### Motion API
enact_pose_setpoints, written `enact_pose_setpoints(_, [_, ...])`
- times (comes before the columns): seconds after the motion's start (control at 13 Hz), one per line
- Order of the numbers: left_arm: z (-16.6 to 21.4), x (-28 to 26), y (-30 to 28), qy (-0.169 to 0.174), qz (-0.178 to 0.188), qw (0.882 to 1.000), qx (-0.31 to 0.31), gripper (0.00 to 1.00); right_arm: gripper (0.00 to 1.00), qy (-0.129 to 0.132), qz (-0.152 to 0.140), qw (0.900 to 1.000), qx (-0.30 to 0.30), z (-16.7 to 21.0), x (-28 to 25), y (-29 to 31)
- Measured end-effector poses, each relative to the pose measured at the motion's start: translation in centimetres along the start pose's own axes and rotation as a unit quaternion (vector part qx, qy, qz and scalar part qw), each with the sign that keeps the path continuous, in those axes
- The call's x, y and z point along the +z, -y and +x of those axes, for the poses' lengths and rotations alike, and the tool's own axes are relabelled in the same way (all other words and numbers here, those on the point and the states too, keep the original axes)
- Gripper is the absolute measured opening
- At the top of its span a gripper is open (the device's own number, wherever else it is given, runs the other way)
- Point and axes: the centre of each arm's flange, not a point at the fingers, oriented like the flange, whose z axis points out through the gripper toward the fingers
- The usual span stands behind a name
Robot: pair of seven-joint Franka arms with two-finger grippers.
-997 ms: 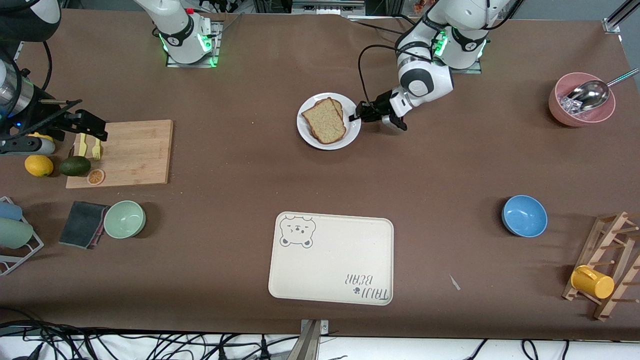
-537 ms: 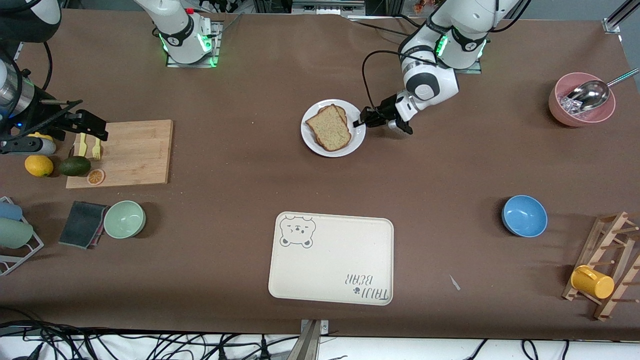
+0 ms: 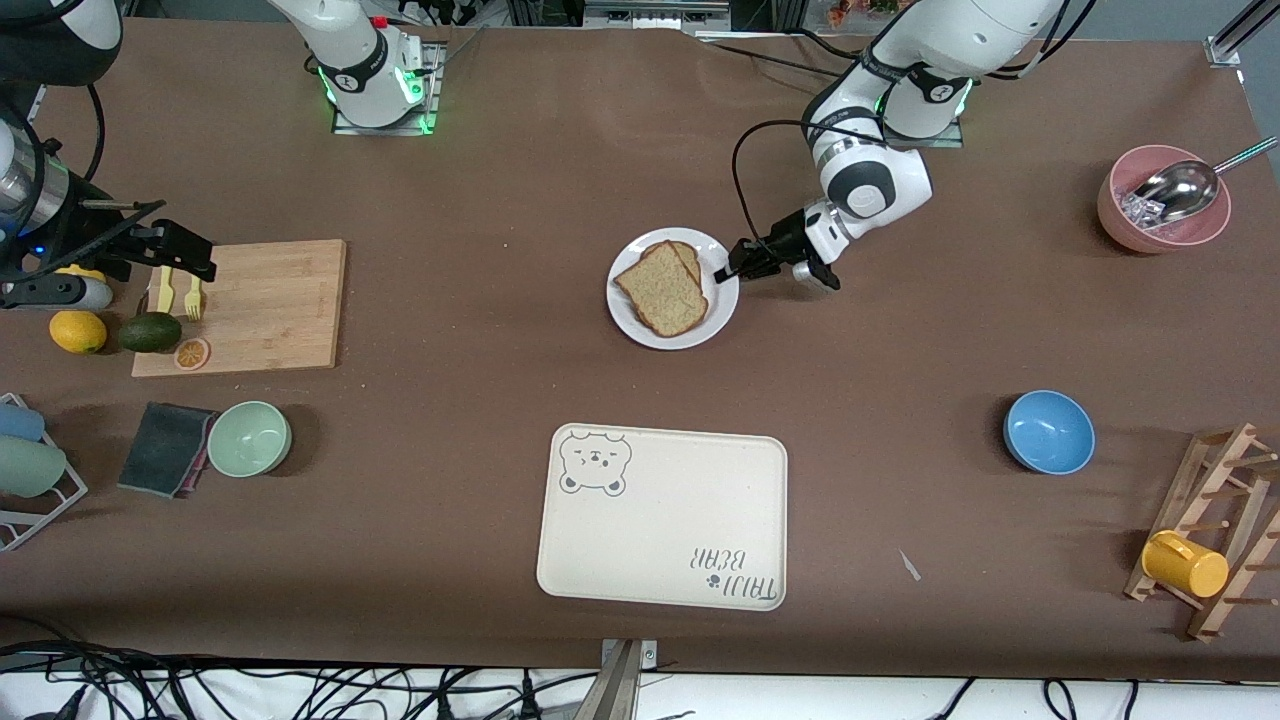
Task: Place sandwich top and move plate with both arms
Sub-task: 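Grip the white plate rim with the left gripper, then drag the plate with the left gripper onto the bear tray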
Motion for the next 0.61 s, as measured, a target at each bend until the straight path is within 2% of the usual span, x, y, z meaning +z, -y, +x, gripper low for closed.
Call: enact_pose_setpoints(0.61, [8.1, -1.0, -4.0, -0.077, -0.022, 0.997, 0.007, 0.05, 1.00, 0.001, 0.000, 1.000, 0.000, 0.0, 0.0, 0.0])
